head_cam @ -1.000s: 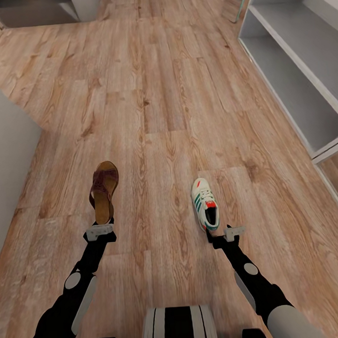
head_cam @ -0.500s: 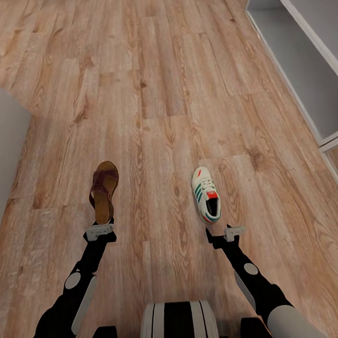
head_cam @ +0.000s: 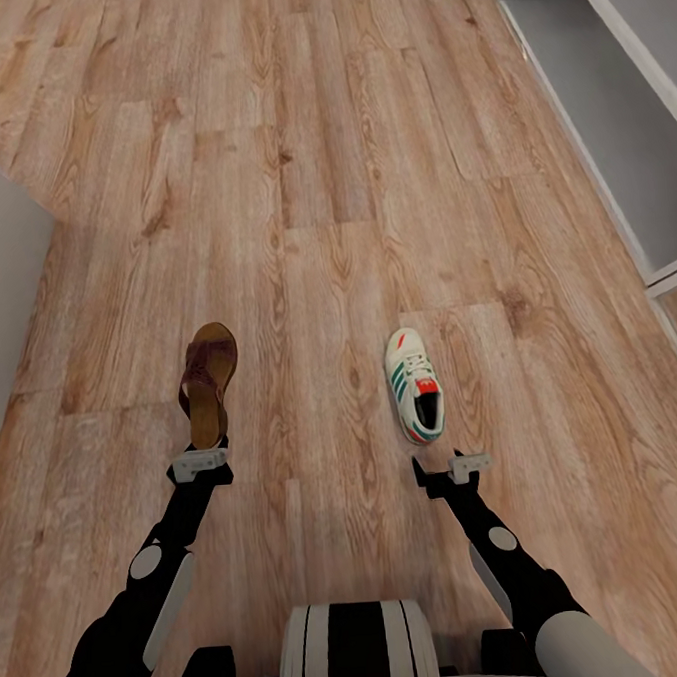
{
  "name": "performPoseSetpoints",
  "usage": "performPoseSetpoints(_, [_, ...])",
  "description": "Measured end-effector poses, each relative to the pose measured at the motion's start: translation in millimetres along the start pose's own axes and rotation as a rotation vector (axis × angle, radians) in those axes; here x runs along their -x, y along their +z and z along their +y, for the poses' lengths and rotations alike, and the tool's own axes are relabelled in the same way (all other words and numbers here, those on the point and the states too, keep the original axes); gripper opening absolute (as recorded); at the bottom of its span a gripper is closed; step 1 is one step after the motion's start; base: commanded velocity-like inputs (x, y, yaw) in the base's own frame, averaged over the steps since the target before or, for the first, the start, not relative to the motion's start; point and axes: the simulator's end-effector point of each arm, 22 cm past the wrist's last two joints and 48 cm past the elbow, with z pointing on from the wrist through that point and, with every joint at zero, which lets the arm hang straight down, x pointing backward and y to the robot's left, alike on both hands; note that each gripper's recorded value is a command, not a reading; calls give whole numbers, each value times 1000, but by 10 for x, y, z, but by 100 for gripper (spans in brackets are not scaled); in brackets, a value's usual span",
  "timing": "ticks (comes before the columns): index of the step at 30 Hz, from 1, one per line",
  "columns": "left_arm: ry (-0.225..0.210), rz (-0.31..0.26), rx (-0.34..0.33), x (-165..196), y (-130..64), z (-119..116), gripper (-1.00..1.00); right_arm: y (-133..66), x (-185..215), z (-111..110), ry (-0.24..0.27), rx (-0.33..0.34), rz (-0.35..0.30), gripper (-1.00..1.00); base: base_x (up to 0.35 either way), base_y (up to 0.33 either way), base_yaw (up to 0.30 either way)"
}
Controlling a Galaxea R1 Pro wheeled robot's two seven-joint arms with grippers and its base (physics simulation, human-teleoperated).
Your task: Pick up the two gym shoes and the two sandals from the corridor floor and place them onto the hallstand (shoe rack) in the corridor, making sure they are on the rack and not on the floor. Arrange them so the two gym shoes are next to each other and the two sandals are next to each other.
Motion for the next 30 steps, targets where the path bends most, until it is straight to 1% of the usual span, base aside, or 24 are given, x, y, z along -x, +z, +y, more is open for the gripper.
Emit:
performPoseSetpoints(6, [0,0,1,-2,0,2,-100,0,0,0,0,0,0,100,164,75,0])
performPoseSetpoints(30, [0,1,1,-4,0,3,-100,2,4,0,0,0,-1,100,34,3,0])
